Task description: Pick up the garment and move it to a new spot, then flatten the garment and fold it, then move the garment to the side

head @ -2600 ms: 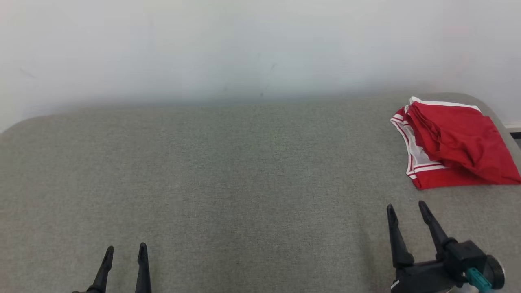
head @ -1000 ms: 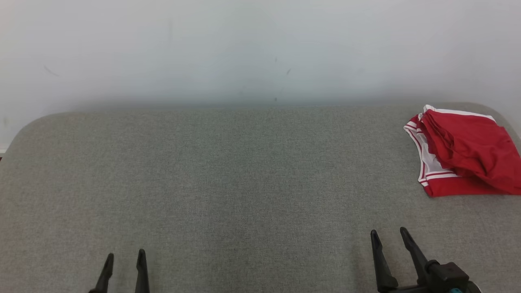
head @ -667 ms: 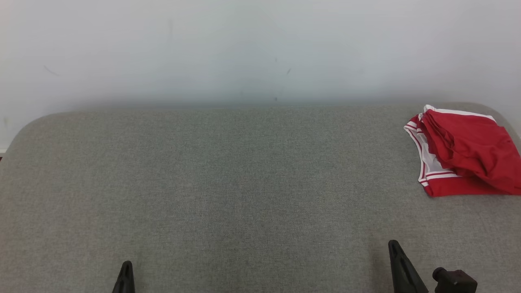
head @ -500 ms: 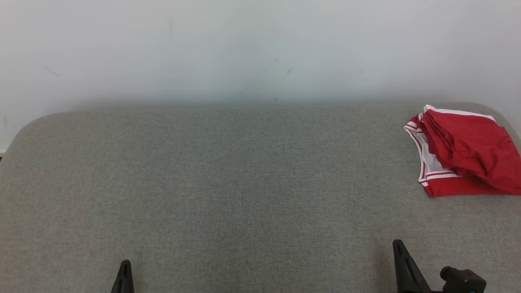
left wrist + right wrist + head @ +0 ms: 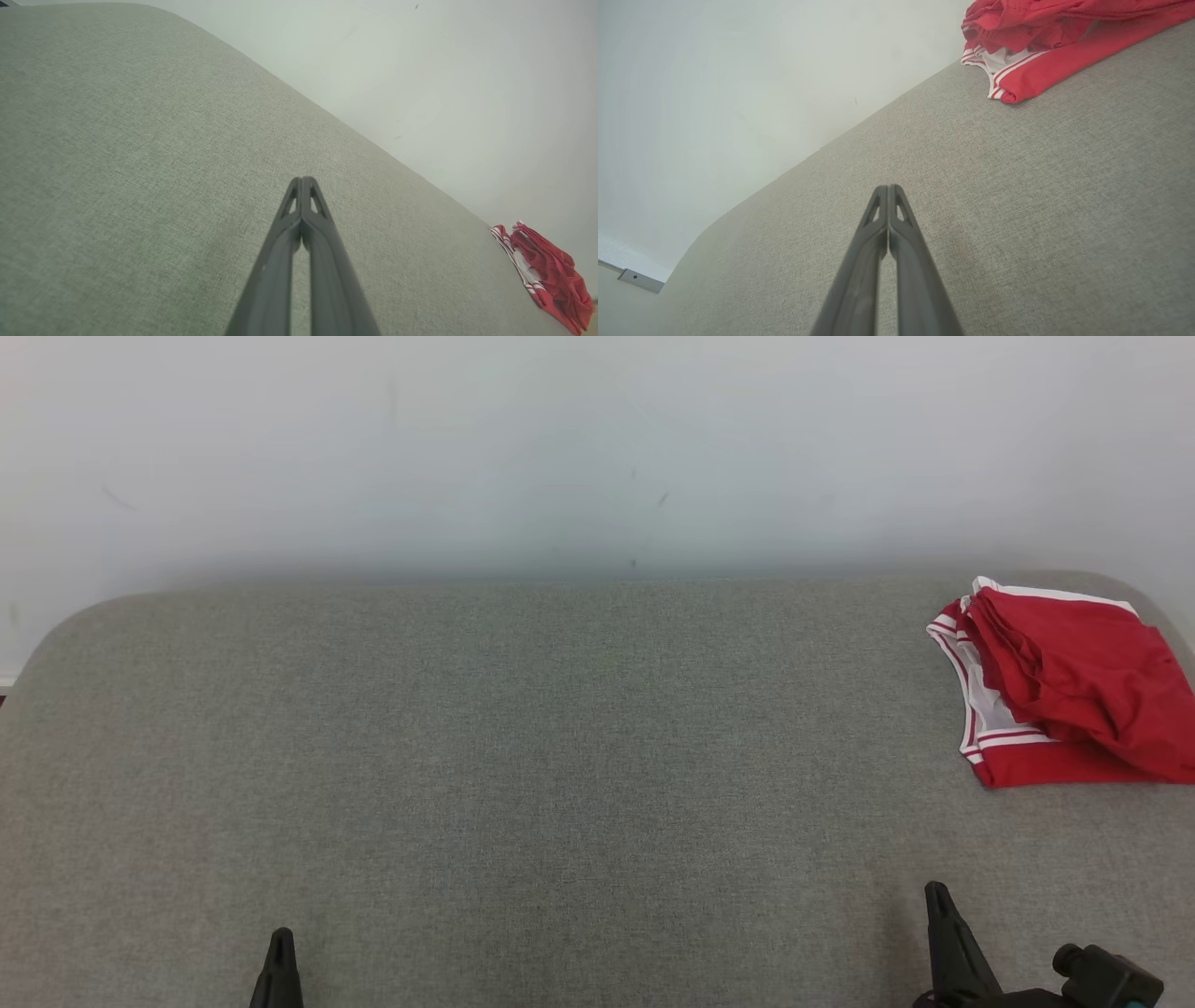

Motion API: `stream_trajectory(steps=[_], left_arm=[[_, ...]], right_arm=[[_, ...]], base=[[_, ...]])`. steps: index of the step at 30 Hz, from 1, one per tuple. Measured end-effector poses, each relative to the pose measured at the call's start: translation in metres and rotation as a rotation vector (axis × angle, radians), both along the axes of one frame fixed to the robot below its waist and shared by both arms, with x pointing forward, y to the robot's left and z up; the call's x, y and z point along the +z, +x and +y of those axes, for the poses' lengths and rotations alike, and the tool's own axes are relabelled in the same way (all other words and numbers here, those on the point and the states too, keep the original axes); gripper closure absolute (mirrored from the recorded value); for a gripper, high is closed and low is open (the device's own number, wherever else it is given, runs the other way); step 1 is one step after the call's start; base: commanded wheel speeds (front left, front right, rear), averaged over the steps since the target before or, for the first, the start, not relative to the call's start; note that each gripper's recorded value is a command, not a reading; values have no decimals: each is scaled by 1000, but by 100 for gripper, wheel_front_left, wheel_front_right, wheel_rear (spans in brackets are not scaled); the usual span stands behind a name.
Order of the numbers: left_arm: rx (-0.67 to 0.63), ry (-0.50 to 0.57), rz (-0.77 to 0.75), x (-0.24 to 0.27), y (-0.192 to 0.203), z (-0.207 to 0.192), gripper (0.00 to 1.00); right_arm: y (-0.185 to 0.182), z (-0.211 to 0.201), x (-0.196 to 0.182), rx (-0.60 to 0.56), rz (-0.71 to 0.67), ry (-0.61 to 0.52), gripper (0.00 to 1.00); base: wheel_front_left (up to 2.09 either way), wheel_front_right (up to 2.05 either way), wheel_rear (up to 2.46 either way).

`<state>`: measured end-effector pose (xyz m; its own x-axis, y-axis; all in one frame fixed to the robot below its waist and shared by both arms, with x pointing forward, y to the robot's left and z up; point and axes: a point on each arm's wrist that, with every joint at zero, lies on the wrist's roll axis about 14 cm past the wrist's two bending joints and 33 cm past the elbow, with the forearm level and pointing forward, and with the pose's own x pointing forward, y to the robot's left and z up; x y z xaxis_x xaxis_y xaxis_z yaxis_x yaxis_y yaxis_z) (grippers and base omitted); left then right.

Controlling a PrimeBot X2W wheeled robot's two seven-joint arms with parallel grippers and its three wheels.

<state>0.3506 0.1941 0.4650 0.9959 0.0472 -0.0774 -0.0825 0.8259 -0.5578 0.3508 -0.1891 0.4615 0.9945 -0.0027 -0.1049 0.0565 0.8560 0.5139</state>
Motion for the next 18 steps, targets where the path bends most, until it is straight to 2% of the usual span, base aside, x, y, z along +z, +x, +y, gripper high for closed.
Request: stream_trajectory(steps=[18], left_arm=[[27,-244,-8,5,3,0,100]], right_arm=[[3,-11,4,-55,9,256,100]], base=[[0,0,0]])
